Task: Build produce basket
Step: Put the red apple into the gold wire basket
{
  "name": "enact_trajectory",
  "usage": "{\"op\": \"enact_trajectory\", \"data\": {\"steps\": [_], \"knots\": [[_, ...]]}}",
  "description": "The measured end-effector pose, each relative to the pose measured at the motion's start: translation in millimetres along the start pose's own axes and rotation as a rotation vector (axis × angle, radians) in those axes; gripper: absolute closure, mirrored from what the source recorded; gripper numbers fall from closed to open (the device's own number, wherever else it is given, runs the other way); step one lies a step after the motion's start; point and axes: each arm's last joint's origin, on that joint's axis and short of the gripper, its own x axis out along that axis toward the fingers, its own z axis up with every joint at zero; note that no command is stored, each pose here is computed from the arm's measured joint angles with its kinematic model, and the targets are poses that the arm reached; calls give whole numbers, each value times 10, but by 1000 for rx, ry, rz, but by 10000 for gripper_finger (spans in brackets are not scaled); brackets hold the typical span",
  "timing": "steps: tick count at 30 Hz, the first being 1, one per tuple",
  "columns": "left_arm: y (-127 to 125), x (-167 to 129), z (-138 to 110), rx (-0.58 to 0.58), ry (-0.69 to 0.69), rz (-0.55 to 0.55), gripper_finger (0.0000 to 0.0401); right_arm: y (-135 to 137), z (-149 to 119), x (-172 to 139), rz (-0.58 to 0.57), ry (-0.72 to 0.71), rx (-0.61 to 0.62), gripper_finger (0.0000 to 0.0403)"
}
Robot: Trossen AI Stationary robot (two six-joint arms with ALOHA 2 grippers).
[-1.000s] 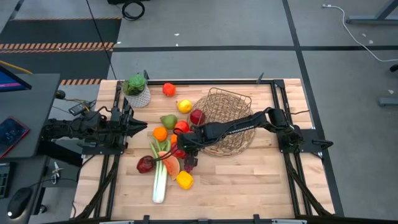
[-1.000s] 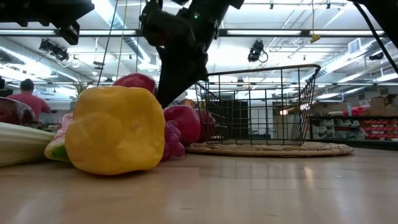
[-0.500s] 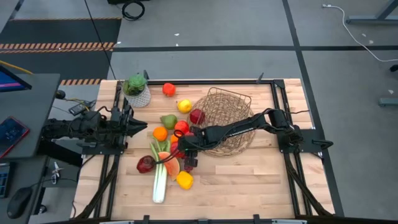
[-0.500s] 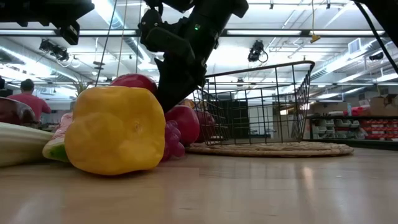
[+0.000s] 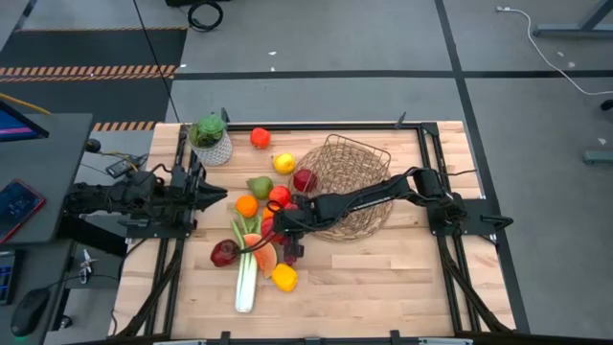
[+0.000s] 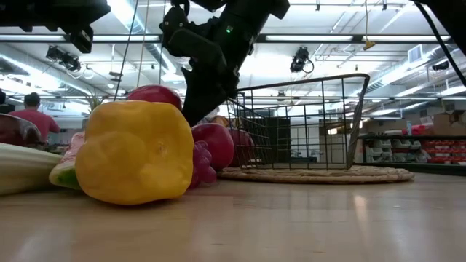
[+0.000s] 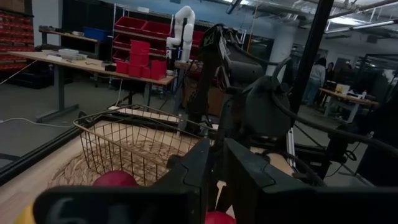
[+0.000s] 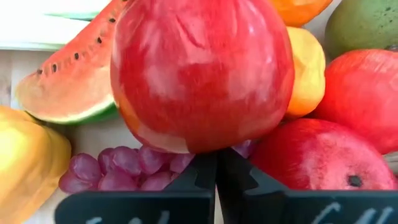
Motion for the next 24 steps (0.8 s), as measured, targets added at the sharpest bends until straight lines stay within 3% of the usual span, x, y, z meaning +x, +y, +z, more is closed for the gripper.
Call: {"op": "enact_trajectory", "data": {"steps": [14, 24], "knots": [[-4, 171, -149, 3, 163, 24, 319, -48, 62, -99, -11, 28, -20, 400], [-11, 227, -158, 4, 171, 25, 311, -35, 75, -329, -111, 5, -37, 402]]}}
